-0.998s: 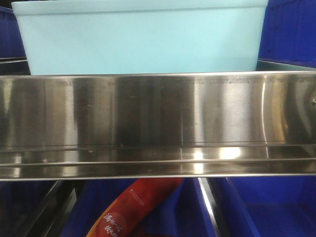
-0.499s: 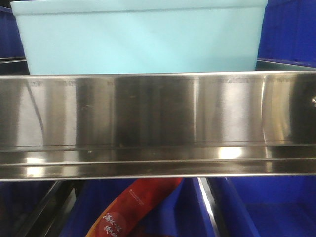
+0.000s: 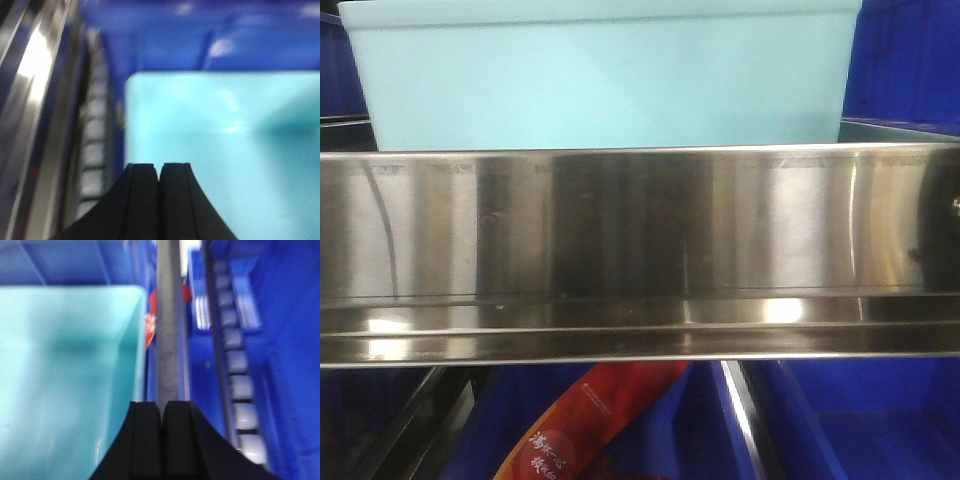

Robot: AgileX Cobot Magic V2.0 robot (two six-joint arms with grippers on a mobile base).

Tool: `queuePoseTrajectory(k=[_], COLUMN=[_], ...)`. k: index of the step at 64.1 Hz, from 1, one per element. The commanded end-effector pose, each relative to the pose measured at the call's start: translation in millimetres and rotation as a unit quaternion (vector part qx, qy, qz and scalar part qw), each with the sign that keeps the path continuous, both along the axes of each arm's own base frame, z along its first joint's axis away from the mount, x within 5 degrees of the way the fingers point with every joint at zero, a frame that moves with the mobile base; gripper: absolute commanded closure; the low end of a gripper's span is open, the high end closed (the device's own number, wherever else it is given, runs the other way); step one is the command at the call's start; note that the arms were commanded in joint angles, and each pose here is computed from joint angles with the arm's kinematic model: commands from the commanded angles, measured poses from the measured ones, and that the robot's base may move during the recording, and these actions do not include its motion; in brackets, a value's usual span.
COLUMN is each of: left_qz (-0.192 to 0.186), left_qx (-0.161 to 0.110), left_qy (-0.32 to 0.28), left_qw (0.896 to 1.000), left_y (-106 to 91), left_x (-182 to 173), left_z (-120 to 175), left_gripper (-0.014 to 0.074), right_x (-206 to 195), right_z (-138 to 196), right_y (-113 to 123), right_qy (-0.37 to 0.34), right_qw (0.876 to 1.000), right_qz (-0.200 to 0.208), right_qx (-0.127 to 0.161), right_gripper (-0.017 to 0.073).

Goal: Fetch blue bin and place on conveyor start
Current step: 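Clamp the turquoise bin's opposite side walls with both grippers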

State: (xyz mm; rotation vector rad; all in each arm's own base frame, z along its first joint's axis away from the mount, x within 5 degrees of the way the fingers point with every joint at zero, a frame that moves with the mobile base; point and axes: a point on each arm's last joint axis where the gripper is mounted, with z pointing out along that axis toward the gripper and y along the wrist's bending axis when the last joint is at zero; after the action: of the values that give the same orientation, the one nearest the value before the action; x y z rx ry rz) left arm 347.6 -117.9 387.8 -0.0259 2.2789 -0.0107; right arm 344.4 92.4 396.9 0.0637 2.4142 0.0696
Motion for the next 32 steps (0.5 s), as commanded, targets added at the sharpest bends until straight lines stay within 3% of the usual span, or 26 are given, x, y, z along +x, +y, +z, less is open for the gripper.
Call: queuePoseTrajectory(k=[1,15,27,32], left_qz=[0.013,0.03,0.033,0.032], left_qx=[0.012,0.021,0.021,0.019], left_qy=[0.006,0.02,0.02,0.018], left_qw=[1.0,0.999,0.999,0.999], left_y=[0.1,6.9,9.5,8.8], left_x=[5,8,10,11], left_z=[0,-2,-3,-3], left_gripper=[0.0704,0.0666,0.0377,0.0295], right_x=[8,18,24,24], right_z=[-1,-14,-23,-23], right_y=[5,9,11,12], right_qy=[0.006,0.025,0.035,0.033], right_qw=[1.0,1.0,0.999,0.999], right_qz=[0.014,0.015,0.015,0.017], right_qx=[0.0,0.003,-0.002,-0.002], right_gripper=[0.0711,0.0711,0.0708,0.0643])
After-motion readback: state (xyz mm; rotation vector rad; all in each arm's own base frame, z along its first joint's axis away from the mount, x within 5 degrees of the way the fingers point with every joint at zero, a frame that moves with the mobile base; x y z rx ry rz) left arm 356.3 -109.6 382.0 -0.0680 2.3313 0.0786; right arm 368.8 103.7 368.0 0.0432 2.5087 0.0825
